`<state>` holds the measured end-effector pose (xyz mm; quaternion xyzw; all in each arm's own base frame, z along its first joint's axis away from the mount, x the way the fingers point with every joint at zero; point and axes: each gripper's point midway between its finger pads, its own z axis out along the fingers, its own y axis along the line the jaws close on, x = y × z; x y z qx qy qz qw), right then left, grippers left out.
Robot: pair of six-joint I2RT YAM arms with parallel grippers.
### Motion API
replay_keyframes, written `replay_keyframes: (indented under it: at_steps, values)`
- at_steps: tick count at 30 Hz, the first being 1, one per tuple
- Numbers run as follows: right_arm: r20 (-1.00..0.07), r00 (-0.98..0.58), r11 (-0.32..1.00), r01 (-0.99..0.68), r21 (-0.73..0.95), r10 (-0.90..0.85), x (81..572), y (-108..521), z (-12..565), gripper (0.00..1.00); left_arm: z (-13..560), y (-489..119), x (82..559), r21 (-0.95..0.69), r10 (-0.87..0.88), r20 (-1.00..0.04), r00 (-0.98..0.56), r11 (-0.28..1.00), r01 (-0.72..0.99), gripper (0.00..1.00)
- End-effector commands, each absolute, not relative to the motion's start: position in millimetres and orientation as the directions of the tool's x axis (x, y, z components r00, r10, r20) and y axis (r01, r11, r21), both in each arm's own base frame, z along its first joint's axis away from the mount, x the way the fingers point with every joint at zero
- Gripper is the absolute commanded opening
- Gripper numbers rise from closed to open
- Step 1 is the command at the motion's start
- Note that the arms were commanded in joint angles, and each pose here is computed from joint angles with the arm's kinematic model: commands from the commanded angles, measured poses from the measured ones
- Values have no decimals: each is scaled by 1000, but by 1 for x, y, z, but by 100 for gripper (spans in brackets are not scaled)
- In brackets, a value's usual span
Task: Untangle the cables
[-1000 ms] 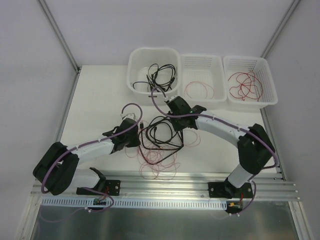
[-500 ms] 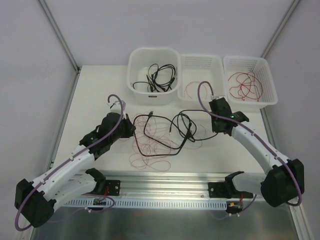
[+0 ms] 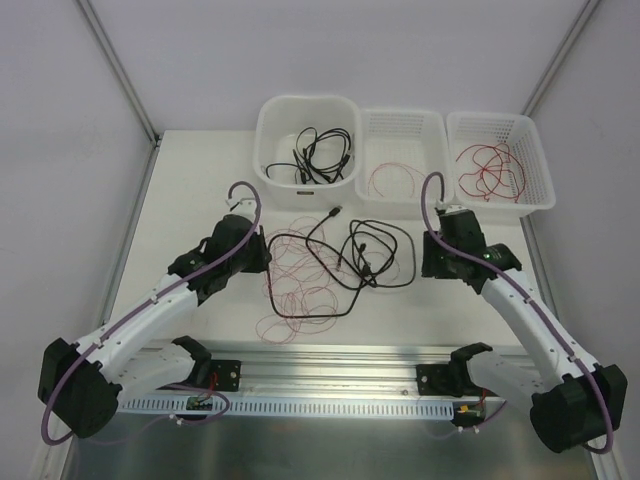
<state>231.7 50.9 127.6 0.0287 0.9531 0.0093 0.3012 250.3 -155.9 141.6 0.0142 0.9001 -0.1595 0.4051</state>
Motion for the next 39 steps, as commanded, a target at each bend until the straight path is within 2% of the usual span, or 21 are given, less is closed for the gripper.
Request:
replay_keyframes:
  at_steps: [1,7,12,18,22,25,30,39]
  values:
    - [-651,-758,973,-177,150,-38,236,111,149,50,147,-176,252,-316,-67,-722,-689,917,243,10]
    - [-759,-620,853,-490,179,-197,234,181,185,68,144,-209,243,-360,14,-729,-684,842,401,12]
    - [-829,-511,695,-682,229,-228,243,242,200,68,155,-230,234,-359,86,-767,-636,764,536,14]
    - [-896,-339,536,-832,144,-286,273,294,212,72,182,-241,222,-344,124,-823,-555,669,659,14]
    - [-901,-279,434,-893,116,-333,287,321,209,80,194,-245,215,-340,128,-844,-521,624,704,14]
    - [-913,-229,348,-932,105,-338,294,340,205,82,198,-246,210,-341,129,-851,-509,603,722,14]
    - [-930,-180,215,-970,114,-320,293,366,203,82,204,-244,209,-335,117,-861,-494,599,727,13]
    - [-915,-149,70,-989,132,-376,272,381,186,77,209,-244,211,-327,112,-868,-484,605,726,13]
